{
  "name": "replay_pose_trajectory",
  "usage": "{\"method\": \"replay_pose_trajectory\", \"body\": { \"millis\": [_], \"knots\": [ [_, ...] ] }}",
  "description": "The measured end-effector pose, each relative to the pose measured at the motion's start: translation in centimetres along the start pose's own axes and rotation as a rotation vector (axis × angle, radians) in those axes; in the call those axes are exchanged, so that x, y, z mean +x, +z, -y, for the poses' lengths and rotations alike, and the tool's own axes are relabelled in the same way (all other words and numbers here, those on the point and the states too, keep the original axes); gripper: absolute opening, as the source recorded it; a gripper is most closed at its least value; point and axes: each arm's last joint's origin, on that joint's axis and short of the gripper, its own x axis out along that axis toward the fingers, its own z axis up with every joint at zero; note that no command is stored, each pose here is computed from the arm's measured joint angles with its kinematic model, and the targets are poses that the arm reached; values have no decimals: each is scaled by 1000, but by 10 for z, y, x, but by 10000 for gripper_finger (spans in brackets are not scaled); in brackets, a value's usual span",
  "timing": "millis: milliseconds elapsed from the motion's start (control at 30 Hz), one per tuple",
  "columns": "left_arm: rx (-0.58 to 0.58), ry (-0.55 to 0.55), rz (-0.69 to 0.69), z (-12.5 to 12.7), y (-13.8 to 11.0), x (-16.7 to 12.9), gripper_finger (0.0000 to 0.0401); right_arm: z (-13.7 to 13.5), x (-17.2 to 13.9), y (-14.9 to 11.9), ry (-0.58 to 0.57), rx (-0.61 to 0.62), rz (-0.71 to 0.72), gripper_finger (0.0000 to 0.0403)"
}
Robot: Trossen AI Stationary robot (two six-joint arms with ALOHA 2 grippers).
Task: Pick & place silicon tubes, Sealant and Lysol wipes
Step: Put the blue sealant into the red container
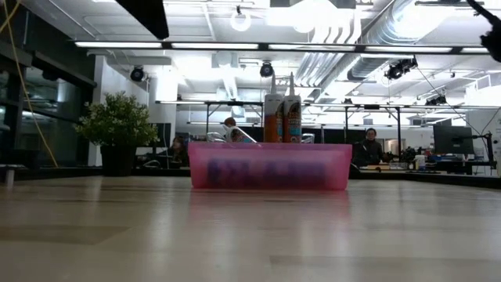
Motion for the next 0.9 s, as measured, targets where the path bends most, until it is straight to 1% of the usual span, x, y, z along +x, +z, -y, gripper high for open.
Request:
{"method": "replay_pose_trajectory", "body": {
  "millis": [133,300,400,533,700,900],
  "knots": [
    [-14,-25,4,5,-8,3,0,-10,13,-14,-93,11,-26,327],
    [-23,-47,13,10,-14,8,0,-29,22,-27,-117,27,-23,327],
    [-47,-84,27,15,-14,9,0,-37,26,-31,-133,33,-16,327],
    [-13,-135,49,23,-15,11,0,-47,30,-35,-148,40,-2,327],
    [14,-150,62,26,-17,14,0,-53,39,-38,-182,60,14,327],
    [30,-165,40,28,-21,18,0,-55,48,-39,-208,86,23,327]
  ]
}}
